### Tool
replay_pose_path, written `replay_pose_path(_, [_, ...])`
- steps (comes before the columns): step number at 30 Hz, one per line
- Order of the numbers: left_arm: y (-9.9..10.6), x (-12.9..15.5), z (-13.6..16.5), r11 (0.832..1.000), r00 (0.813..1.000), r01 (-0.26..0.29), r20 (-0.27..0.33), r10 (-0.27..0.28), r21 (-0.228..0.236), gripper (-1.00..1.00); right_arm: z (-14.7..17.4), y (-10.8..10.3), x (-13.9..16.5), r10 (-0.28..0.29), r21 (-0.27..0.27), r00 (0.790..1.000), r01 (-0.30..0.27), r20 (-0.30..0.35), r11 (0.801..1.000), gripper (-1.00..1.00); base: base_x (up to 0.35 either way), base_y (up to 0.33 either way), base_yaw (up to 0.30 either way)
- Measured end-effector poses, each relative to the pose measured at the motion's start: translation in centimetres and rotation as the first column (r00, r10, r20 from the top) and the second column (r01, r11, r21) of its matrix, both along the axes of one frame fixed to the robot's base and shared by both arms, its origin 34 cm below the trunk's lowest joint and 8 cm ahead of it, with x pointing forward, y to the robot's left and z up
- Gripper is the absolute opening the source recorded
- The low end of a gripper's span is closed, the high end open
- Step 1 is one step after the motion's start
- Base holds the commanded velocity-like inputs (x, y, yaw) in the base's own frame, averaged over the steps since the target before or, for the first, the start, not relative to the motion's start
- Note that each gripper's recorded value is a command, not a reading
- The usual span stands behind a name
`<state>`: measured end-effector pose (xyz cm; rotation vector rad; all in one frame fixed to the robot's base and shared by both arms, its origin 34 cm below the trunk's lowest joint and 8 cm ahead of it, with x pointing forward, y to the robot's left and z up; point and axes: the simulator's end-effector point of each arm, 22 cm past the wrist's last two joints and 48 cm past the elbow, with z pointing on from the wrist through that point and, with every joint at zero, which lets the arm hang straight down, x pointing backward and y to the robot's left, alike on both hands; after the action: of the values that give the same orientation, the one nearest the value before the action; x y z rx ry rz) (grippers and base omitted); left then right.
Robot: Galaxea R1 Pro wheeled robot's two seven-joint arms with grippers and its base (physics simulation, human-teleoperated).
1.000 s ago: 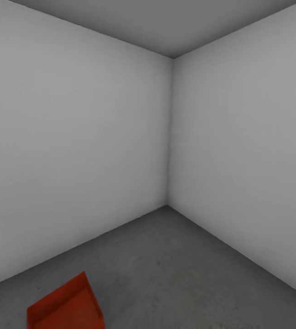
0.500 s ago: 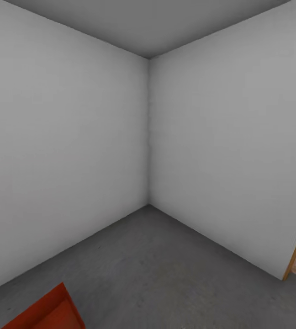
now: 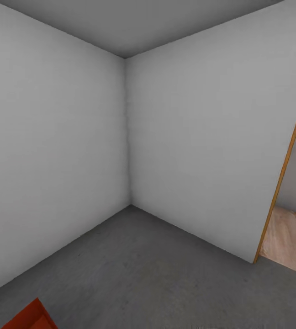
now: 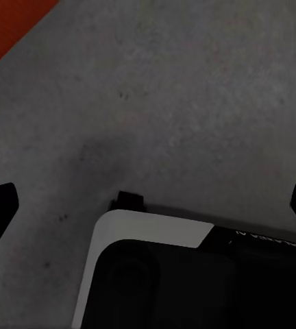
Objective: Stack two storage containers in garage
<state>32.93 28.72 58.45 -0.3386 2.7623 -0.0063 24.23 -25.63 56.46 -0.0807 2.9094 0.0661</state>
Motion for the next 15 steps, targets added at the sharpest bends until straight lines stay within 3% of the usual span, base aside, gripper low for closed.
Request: replay_pose_path(15, [0.00, -0.01, 0.00, 1.000, 1.000, 0.000, -0.001, 0.000, 0.000, 1.00, 0.02, 0.13, 0.05, 0.001, 0.006, 1.000, -0.001, 0.003, 1.000, 1.00, 0.000, 0.000, -0.300])
